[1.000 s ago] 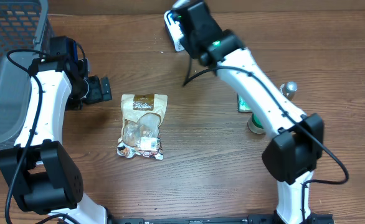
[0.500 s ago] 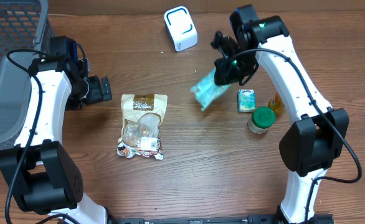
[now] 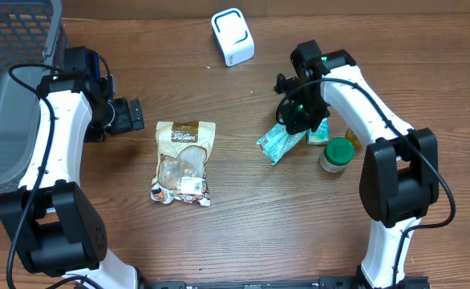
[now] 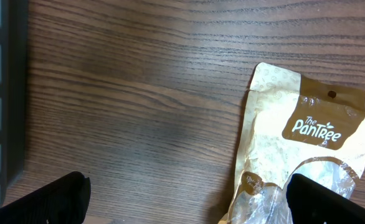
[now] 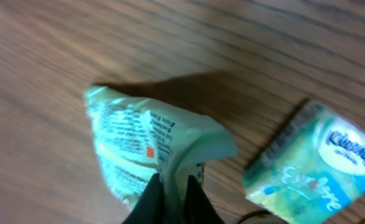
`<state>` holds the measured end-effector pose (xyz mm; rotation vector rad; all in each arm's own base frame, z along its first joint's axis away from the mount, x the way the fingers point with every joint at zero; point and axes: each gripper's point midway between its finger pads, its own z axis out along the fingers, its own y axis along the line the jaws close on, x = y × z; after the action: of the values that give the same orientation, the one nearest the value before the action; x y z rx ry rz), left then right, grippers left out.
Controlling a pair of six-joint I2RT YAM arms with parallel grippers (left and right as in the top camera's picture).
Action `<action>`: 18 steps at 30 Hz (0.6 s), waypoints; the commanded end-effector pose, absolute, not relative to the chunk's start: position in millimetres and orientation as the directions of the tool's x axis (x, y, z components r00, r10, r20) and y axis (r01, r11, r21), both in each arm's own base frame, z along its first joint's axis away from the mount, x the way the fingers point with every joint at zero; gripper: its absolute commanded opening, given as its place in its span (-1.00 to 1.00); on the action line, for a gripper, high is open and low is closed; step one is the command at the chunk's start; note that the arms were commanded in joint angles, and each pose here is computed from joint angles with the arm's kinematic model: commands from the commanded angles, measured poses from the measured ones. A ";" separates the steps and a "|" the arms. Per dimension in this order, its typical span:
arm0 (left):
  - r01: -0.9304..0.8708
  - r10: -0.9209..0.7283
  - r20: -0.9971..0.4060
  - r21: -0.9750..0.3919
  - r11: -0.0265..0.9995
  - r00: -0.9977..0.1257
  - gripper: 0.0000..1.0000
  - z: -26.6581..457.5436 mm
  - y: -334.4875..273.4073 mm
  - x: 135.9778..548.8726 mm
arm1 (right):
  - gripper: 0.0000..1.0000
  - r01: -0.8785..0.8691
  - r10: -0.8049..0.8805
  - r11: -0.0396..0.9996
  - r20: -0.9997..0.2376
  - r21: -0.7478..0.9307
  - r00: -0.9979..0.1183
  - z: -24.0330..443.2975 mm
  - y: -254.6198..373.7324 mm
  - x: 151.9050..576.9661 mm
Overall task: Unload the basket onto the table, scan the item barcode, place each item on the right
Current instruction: 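Bring the teal wrapper back and lower it near the Kleenex pack, then release the teal wrapper and raise the right gripper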
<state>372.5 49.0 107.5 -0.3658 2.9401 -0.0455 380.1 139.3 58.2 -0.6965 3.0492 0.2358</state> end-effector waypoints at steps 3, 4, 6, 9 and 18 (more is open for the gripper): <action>-0.235 -0.241 -0.179 -0.059 0.970 -0.954 0.99 108.6 49.8 378.0 | -0.24 -0.320 -0.316 0.946 -0.069 0.060 -0.946 54.4 127.9 395.7; -0.235 -0.242 -0.179 -0.059 0.970 -0.954 1.00 108.6 49.8 378.0 | -0.02 -0.279 -0.273 0.958 -0.086 0.063 -0.958 54.7 129.2 400.4; -0.235 -0.242 -0.179 -0.059 0.970 -0.954 1.00 108.6 49.8 378.0 | 0.39 -0.181 -0.172 0.981 -0.117 0.075 -0.978 55.7 132.0 409.4; -0.235 -0.242 -0.179 -0.059 0.970 -0.954 0.99 108.6 49.8 378.0 | 0.50 0.057 0.074 0.990 -0.139 0.126 -0.988 57.6 138.4 420.1; -0.235 -0.242 -0.179 -0.059 0.970 -0.954 1.00 108.6 49.8 378.0 | -0.65 0.094 0.134 0.968 -0.162 0.233 -0.978 62.9 194.7 419.6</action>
<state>372.5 49.1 107.5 -0.3658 2.9401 -0.0449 425.7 175.9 62.4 0.0871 2.9392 0.2967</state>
